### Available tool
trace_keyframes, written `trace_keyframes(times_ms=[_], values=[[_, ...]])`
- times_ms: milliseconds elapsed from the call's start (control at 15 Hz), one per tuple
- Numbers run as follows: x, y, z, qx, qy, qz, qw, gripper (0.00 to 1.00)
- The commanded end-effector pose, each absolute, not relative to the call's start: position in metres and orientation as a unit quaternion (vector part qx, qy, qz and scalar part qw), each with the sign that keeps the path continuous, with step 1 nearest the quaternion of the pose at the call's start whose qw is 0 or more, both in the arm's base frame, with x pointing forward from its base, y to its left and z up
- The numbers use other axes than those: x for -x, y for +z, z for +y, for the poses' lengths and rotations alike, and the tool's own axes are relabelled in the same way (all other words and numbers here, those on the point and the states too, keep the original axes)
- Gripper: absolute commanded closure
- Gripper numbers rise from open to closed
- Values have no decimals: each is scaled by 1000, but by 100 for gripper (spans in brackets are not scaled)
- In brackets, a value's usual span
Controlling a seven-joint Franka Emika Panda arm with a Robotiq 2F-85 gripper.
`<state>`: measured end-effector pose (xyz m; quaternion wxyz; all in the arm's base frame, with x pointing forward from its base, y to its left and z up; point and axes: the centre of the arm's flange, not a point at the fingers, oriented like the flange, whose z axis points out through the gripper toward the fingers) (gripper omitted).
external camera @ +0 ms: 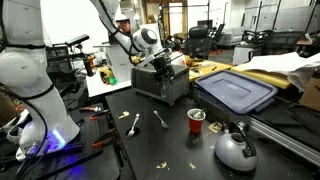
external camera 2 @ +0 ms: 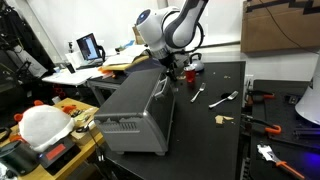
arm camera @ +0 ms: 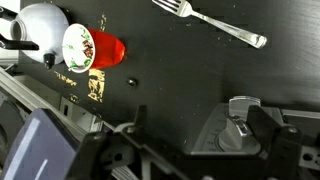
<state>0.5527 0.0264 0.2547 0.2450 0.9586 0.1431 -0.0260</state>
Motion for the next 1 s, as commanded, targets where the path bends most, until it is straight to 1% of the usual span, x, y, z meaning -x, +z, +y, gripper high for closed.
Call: trace_keyframes(times_ms=[0,933], values=[[-556,263,21,-960,-7,125,251,0],[-562,268,-22,-986,-16,4,166,0]])
